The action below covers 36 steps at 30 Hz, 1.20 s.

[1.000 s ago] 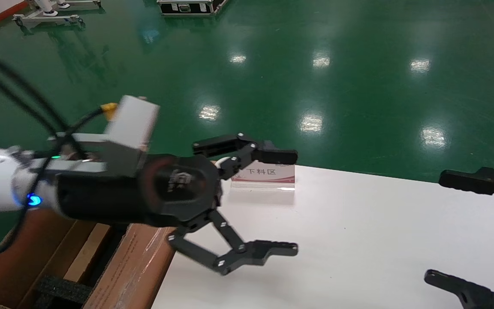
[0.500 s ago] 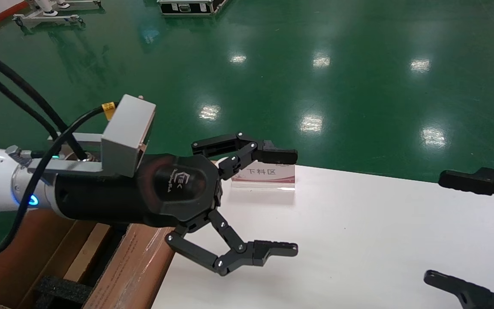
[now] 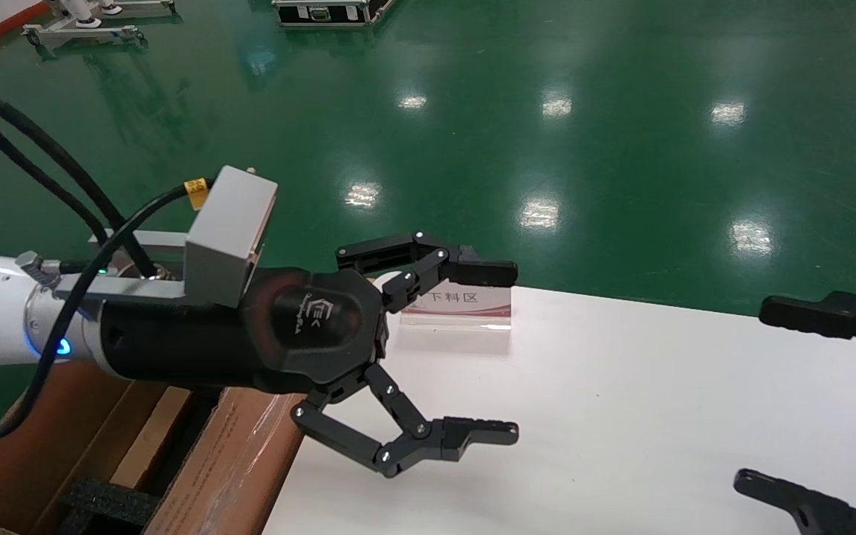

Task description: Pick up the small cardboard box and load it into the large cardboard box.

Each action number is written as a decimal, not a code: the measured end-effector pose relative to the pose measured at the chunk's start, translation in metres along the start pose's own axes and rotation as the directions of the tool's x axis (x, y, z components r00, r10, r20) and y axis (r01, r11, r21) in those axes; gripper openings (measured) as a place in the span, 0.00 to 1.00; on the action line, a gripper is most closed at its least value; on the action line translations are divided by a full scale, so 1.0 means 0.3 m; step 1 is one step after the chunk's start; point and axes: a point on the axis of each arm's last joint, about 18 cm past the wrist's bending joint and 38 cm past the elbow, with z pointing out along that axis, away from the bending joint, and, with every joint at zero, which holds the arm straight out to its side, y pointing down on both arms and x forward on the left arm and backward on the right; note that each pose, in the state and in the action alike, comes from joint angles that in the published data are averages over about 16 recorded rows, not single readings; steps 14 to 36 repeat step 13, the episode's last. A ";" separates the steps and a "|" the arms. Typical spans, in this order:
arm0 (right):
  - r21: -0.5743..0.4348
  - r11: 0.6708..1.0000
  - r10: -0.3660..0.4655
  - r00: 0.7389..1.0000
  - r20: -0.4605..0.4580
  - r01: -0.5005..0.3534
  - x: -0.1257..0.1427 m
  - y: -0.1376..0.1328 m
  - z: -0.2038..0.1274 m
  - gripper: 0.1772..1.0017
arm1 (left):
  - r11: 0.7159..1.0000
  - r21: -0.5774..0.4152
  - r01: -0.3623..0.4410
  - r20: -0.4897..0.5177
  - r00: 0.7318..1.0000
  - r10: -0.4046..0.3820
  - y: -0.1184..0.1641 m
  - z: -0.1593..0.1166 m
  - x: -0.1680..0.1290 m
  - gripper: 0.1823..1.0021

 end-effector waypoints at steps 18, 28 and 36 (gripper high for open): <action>0.000 1.000 0.000 1.000 0.000 0.000 0.000 0.000 0.000 1.00 | 1.000 -0.002 0.000 0.000 1.000 0.000 0.000 0.001 0.000 1.00; 0.000 1.000 0.000 1.000 0.000 0.000 0.000 0.000 0.000 1.00 | 1.000 -0.002 0.000 0.000 1.000 0.000 0.000 0.001 0.000 1.00; 0.000 1.000 0.000 1.000 0.000 0.000 0.000 0.000 0.000 1.00 | 1.000 -0.002 0.000 0.000 1.000 0.000 0.000 0.001 0.000 1.00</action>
